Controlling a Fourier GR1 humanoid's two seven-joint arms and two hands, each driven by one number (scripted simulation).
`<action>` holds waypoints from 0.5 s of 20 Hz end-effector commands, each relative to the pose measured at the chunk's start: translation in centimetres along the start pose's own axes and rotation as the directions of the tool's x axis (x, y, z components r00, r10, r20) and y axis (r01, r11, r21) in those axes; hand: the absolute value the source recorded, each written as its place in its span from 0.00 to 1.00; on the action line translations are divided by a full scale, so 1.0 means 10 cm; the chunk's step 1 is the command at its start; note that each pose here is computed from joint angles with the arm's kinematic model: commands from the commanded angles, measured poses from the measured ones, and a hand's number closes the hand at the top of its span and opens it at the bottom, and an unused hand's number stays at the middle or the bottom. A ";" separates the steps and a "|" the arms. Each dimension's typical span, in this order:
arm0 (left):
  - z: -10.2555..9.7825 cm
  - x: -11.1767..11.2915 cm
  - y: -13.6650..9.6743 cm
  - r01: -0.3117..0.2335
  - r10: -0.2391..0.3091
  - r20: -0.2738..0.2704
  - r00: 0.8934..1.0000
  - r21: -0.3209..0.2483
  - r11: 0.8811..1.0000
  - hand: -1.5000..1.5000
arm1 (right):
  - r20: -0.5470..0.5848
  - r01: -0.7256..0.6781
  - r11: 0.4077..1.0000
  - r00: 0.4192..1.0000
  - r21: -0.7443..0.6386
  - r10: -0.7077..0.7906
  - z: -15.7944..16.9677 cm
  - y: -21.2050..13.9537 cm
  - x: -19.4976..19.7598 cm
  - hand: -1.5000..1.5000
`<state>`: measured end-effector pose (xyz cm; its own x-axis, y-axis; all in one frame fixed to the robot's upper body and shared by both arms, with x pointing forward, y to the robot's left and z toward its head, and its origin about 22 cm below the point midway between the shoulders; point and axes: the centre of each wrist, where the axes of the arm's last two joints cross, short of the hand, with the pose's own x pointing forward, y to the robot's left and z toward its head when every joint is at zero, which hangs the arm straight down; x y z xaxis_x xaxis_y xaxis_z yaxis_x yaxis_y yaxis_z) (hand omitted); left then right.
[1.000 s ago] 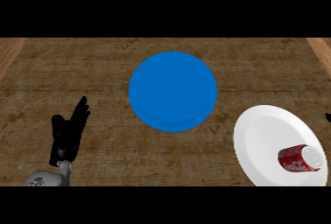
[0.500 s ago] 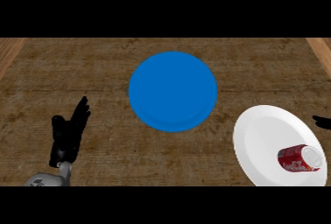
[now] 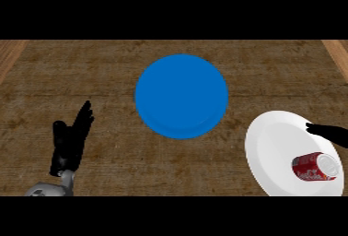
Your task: Pick the can from the plate and place it in the plate
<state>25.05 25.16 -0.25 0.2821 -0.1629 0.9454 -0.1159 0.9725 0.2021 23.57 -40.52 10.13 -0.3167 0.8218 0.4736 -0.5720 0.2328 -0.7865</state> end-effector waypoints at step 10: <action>-0.09 -0.03 -0.12 -0.009 0.009 0.000 1.000 -0.003 1.000 0.50 | -0.011 -0.004 0.998 1.000 0.057 0.005 -0.01 0.13 -0.20 0.00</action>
<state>24.96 25.23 -1.10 0.2824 -0.1595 0.9459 -0.1206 0.9723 0.2000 24.59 -40.20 8.62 -0.3124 0.8383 0.4469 -0.5847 0.2011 -0.7859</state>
